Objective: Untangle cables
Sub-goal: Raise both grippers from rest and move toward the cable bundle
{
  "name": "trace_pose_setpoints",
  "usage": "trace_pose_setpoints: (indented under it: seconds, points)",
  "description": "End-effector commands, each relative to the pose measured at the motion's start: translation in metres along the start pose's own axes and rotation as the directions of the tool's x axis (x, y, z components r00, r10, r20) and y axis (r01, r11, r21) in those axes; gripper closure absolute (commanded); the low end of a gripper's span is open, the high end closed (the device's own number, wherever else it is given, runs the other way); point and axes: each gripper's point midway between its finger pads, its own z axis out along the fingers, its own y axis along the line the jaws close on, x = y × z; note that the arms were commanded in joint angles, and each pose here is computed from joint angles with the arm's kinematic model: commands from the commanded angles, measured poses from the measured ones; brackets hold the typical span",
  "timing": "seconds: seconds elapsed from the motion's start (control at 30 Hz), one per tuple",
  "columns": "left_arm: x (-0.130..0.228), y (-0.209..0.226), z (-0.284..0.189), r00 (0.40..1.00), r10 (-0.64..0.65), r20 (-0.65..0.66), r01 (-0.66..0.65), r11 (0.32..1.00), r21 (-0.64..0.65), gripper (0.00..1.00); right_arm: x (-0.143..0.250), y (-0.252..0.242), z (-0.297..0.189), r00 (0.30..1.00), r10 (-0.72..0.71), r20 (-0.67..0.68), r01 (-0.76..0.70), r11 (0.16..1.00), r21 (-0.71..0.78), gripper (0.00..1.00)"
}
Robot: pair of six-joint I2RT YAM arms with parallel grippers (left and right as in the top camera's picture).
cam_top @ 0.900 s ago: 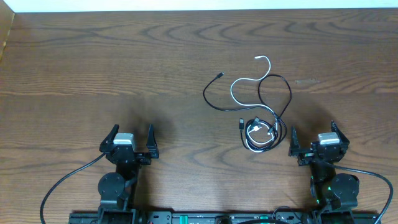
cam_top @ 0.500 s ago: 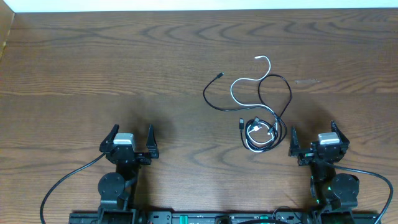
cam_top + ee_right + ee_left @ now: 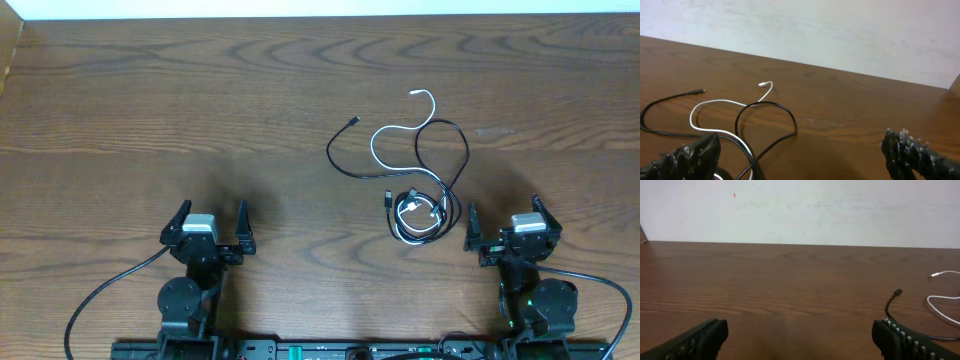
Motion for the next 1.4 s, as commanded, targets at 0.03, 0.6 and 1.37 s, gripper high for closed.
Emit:
trace_pose_setpoints:
  seconds: [0.03,0.6,1.37]
  points:
    - [0.0139,0.0061,0.0,0.999,-0.013,-0.048,0.012,0.999,-0.032,0.03,0.0007,0.0022,-0.0001,1.0,-0.014,-0.001,0.014,1.0,-0.011,0.01]
    - [0.0139,0.006,0.0,0.999,-0.013,-0.048,0.011,0.999,-0.032,0.02,0.0007,0.0021,-0.0001,1.0,-0.015,-0.001,0.015,1.0,-0.01,0.01]
    - [0.0195,0.0083,-0.0005,0.986,-0.137,-0.093,0.132,0.989,-0.059,0.02,0.0089,-0.0039,0.0018,0.999,0.011,-0.044,-0.01,1.0,0.025,0.01]
